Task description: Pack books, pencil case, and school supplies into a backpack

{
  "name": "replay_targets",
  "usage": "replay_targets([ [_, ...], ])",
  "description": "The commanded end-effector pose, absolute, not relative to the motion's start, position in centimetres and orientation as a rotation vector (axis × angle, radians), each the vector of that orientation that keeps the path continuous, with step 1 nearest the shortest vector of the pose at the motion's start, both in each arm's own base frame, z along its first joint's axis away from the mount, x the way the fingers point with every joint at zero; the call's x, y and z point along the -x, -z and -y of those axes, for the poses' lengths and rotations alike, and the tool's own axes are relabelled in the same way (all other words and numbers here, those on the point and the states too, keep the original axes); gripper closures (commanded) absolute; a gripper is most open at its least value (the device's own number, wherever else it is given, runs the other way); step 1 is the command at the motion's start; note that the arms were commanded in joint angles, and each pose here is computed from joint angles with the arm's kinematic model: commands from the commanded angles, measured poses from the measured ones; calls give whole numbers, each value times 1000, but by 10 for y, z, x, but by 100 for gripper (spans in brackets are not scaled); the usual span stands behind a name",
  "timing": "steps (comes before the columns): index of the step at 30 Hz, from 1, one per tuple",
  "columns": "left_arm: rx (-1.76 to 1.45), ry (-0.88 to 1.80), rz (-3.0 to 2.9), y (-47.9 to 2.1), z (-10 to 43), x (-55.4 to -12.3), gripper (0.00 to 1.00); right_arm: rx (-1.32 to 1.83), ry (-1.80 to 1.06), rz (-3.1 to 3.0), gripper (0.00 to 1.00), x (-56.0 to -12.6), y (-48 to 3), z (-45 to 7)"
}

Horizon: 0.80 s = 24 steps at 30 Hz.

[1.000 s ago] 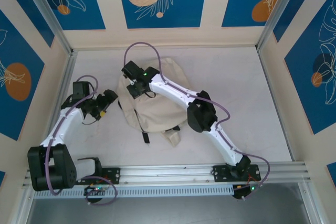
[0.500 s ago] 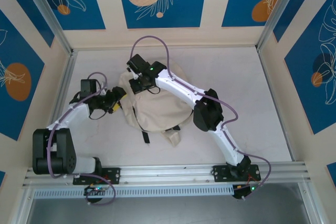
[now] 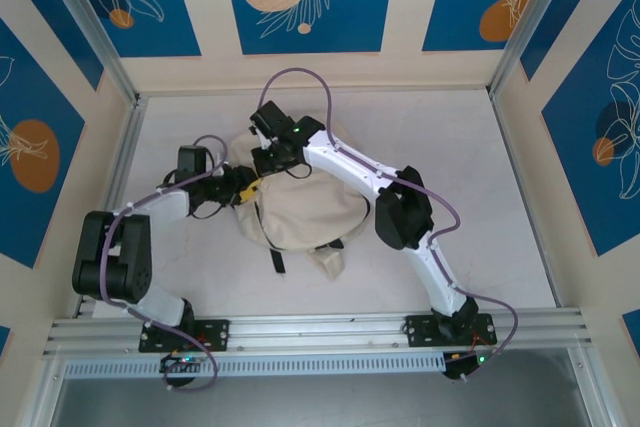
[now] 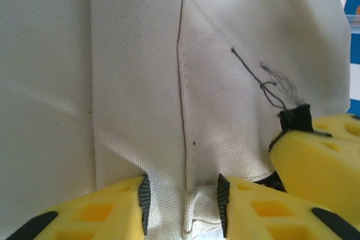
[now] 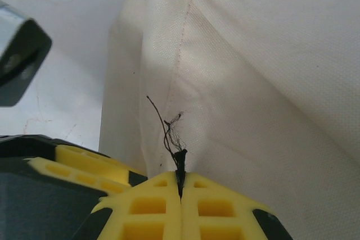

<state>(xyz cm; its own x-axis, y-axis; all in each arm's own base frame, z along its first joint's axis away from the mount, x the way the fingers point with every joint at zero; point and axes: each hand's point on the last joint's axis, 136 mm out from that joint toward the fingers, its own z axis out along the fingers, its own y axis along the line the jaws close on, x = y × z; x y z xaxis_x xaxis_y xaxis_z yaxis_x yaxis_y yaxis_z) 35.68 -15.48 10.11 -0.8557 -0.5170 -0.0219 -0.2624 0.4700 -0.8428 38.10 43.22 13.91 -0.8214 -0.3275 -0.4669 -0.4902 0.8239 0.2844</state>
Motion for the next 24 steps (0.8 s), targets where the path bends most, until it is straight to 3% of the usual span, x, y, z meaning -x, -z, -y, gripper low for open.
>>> replay_targets([
  [1,590,1429,-2382,-121,169,-369,65,575,-693,-2556,98,-377,-176,-435],
  [5,536,1477,-2350,-132,175,-372,74,554,-765,-2592,98,-372,-173,-436],
  [10,522,1458,-2361,-131,174,-372,100,496,-757,-2612,96,-376,-172,-427],
  [16,501,1386,-2394,-125,170,-368,100,512,-458,-2580,85,-385,-167,-407],
  [20,512,1338,-2422,-119,166,-365,100,543,-280,-2548,87,-387,-165,-399],
  [24,532,1295,-2450,-113,162,-362,100,548,-249,-2524,97,-386,-170,-399],
])
